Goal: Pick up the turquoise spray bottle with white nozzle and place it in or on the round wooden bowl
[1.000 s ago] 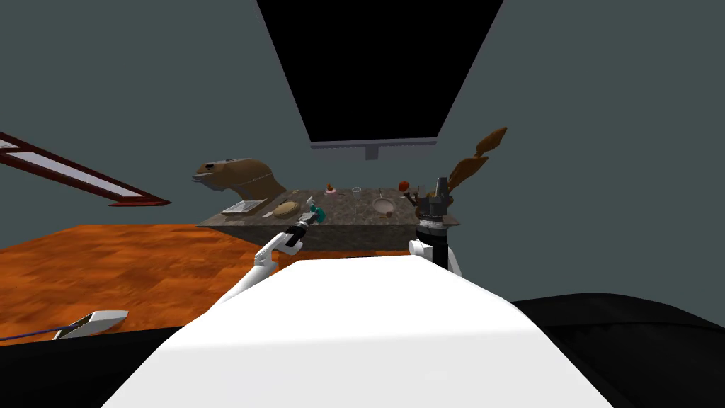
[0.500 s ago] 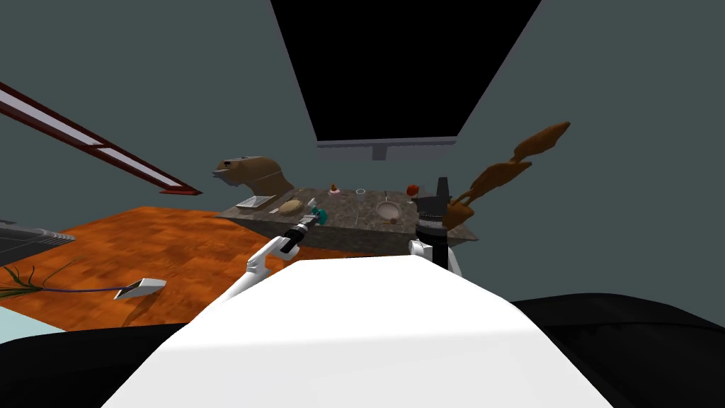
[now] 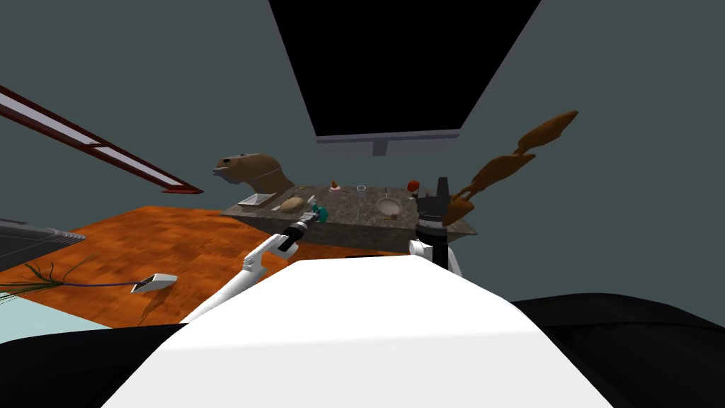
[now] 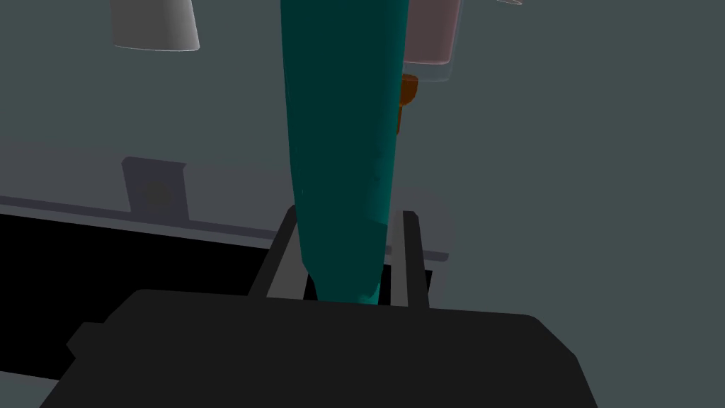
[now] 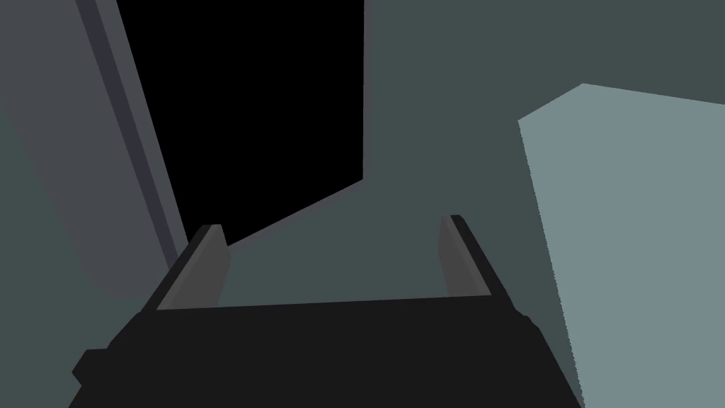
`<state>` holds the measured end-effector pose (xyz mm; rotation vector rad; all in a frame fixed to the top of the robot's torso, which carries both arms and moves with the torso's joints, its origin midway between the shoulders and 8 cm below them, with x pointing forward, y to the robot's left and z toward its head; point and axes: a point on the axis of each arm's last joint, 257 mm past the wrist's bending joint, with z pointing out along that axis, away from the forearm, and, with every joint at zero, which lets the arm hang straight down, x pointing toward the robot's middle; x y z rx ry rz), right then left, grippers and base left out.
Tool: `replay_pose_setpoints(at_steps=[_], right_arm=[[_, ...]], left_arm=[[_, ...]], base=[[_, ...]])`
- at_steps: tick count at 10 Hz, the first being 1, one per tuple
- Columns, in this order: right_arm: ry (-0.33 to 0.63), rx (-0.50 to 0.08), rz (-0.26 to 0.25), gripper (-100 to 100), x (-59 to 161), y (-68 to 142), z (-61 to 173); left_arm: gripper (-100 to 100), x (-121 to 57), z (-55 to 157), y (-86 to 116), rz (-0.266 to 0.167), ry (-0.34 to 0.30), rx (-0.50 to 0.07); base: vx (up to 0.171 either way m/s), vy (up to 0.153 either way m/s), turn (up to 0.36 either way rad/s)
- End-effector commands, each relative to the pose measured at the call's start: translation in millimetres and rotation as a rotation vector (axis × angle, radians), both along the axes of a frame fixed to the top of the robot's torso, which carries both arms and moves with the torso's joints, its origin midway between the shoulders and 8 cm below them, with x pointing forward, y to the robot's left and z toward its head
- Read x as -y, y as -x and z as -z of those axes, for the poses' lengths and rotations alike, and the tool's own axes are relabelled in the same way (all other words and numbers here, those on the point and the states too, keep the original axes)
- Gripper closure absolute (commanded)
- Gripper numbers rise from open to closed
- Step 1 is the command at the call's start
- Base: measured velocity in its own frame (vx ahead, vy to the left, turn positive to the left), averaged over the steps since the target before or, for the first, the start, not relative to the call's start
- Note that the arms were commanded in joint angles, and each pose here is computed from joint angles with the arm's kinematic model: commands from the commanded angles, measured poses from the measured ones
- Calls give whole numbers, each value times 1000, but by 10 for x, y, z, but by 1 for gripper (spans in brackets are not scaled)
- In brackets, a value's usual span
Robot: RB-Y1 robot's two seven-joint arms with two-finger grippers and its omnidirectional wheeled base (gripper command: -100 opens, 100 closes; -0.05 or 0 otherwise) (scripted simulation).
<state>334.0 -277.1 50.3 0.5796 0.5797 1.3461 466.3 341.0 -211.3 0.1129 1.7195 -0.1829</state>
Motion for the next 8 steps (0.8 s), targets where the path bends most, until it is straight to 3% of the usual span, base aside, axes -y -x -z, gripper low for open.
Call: replay_pose_setpoints(at_steps=[1, 5, 8], right_arm=[[0, 0, 0, 0, 0, 0, 0], [0, 0, 0, 0, 0, 0, 1], [0, 0, 0, 0, 1, 0, 1]], left_arm=[[100, 69, -88, -23, 17, 0, 6], [100, 96, -302, -54, 35, -5, 5], [100, -70, -446, -75, 15, -11, -6]], base=[[-207, 110, -3], [-148, 135, -19], [22, 178, -43]])
